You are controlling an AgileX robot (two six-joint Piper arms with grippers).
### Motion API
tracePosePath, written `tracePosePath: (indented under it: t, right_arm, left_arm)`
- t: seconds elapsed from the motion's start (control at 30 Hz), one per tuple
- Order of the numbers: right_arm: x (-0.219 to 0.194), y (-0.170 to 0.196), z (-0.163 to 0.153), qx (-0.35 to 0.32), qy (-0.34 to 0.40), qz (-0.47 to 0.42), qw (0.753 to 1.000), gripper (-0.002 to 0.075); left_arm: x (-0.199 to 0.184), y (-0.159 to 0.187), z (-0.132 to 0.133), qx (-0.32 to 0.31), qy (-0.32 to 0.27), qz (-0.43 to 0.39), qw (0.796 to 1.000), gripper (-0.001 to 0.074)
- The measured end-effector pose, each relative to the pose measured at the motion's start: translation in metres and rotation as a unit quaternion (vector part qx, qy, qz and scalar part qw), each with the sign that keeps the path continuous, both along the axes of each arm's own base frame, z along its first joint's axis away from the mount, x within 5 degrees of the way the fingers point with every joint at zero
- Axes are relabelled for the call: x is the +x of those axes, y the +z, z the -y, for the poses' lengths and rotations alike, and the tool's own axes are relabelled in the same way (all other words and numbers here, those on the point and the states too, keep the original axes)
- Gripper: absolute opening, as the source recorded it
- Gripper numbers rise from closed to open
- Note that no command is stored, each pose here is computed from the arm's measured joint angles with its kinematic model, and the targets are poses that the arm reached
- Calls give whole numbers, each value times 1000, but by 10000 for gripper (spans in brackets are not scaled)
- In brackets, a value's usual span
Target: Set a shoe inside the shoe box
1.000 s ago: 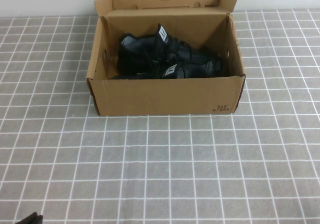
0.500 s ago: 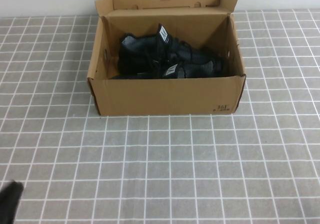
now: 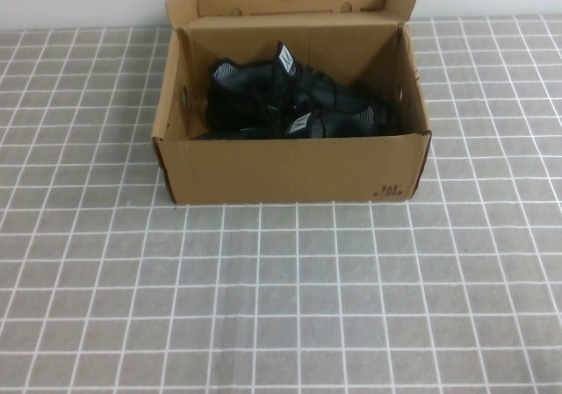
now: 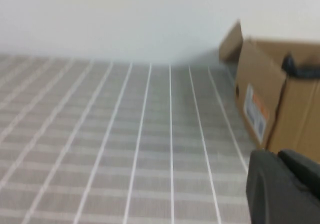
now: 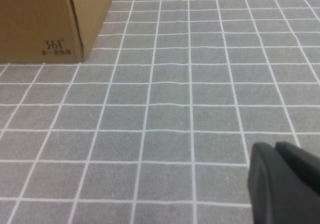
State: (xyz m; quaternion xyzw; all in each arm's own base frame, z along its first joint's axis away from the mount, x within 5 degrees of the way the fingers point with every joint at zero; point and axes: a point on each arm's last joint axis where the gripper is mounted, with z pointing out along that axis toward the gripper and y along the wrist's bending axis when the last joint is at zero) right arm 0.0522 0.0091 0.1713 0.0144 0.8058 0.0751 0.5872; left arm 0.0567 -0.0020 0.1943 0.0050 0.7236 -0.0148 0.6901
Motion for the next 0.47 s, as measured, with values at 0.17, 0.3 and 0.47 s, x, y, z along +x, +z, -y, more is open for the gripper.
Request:
tracePosePath:
  t: [0.17,0.3,0.47]
  right_arm:
    - [0,0,0,0,0,0,1000,-16]
    - [0,0,0,0,0,0,1000,-16]
    - [0,0,0,0,0,1,1000,-16]
  left_arm:
    - [-2,-15,1,6,-7,-84,996,-1]
    - [-5,-24,1,17,-9,-131,991,-1]
    - [-5,-24,1,19,-9,-132,991,-1]
